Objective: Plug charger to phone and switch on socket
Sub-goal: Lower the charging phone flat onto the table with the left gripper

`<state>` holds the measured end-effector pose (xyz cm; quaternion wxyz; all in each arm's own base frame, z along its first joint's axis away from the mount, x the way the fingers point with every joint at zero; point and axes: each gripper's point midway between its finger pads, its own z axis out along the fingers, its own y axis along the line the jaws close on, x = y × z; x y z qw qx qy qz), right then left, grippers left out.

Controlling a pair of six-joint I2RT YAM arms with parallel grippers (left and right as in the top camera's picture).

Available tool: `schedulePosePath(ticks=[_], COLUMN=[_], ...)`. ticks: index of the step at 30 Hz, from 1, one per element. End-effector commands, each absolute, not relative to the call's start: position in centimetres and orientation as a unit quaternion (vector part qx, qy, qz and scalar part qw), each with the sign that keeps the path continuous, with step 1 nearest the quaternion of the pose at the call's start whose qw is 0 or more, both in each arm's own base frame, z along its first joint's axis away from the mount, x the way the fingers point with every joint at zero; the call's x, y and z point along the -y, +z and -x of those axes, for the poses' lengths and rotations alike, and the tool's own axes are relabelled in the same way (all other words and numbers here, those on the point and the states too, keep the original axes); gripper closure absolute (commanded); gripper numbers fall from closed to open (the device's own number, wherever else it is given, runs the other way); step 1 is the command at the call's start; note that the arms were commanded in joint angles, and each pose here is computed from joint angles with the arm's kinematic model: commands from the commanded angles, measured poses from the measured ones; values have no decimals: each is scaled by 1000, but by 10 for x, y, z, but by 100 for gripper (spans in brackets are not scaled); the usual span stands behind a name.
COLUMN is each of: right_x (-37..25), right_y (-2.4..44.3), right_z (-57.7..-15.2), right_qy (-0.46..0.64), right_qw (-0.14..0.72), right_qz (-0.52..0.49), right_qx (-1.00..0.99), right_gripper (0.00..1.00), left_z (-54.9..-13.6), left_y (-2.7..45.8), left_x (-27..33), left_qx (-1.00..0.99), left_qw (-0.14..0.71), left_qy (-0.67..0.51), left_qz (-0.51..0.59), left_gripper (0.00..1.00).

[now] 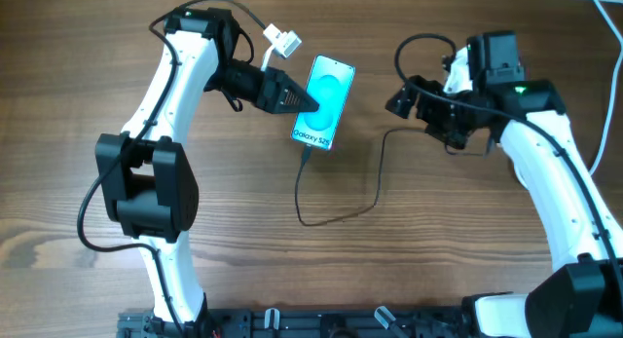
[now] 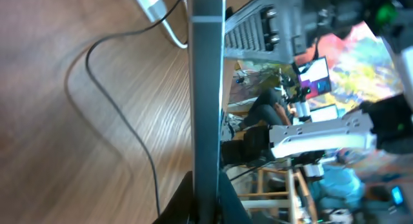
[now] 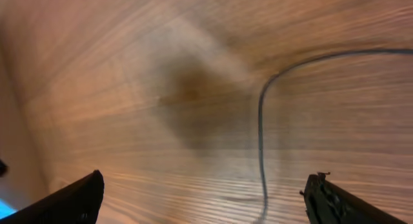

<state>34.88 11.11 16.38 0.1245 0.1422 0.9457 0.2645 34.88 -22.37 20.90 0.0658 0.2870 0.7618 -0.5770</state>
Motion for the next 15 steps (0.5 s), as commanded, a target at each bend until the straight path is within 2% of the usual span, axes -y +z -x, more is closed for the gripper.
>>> schedulePosePath(ticks=[1, 15], right_x=[-111, -111], right_y=[172, 171], right_z=[-347, -346], right_qy=[261, 260], right_qw=[141, 138], right_qz=[-92, -93], right_qx=[-951, -951], right_gripper=[0, 0], left_z=[-347, -347], left_y=[233, 233], left_x=[227, 226], left_qx=[-715, -711], left_qw=[136, 143], left_qy=[-594, -594], left_qz=[-341, -347], left_gripper=[96, 96])
